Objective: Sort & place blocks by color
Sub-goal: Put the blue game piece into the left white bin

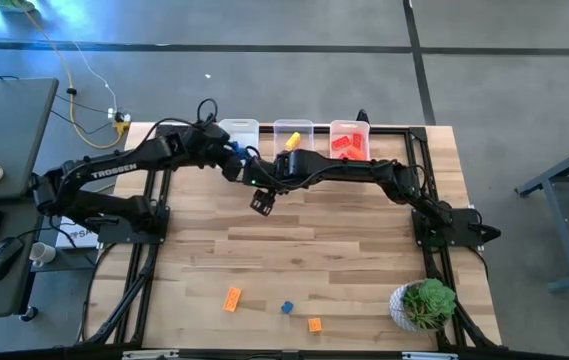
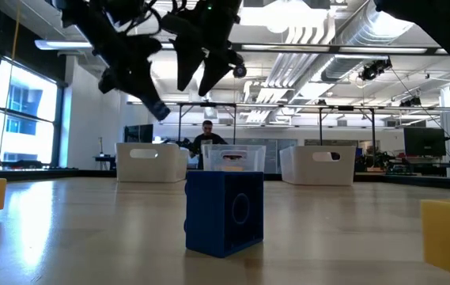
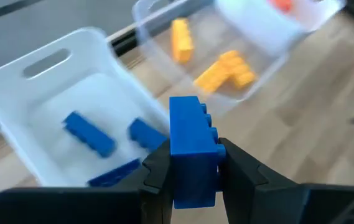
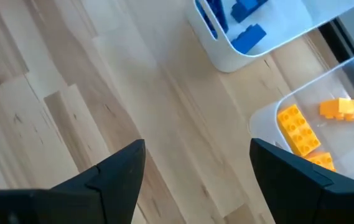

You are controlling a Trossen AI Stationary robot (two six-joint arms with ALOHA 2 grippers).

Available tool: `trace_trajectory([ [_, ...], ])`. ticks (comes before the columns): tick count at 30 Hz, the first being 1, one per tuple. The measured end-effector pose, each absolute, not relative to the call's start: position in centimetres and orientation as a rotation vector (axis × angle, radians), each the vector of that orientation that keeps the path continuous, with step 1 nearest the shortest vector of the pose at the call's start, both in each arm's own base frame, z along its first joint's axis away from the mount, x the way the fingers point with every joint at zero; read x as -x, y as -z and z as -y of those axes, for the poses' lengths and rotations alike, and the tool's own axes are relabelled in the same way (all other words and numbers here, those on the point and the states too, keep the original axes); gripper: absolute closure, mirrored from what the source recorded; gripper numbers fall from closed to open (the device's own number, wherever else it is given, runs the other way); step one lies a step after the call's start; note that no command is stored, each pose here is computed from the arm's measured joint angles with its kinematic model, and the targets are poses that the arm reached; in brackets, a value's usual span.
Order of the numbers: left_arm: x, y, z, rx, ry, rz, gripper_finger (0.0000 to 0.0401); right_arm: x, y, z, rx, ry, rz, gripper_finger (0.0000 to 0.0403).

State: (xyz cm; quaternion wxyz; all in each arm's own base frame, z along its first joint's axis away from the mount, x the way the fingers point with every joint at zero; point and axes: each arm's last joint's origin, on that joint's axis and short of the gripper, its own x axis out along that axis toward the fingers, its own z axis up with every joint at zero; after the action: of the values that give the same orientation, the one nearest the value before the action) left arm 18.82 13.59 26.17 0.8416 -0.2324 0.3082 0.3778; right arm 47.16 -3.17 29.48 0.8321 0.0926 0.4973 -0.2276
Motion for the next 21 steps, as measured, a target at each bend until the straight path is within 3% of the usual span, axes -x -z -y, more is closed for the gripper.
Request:
trace_trajectory([
  [10, -18.2, -23.5, -17.1, 0.578, -0.873, -0.748, 0.0325, -47.5, -29.7, 5.5, -0.118, 0.444, -1.016, 0.0128],
  [21, -17.5, -21.0, -19.6, 0.658, -0.915, -0.831, 0.0319, -47.1, -29.7, 9.6, -0.195, 0.413, -1.012, 0.0128],
])
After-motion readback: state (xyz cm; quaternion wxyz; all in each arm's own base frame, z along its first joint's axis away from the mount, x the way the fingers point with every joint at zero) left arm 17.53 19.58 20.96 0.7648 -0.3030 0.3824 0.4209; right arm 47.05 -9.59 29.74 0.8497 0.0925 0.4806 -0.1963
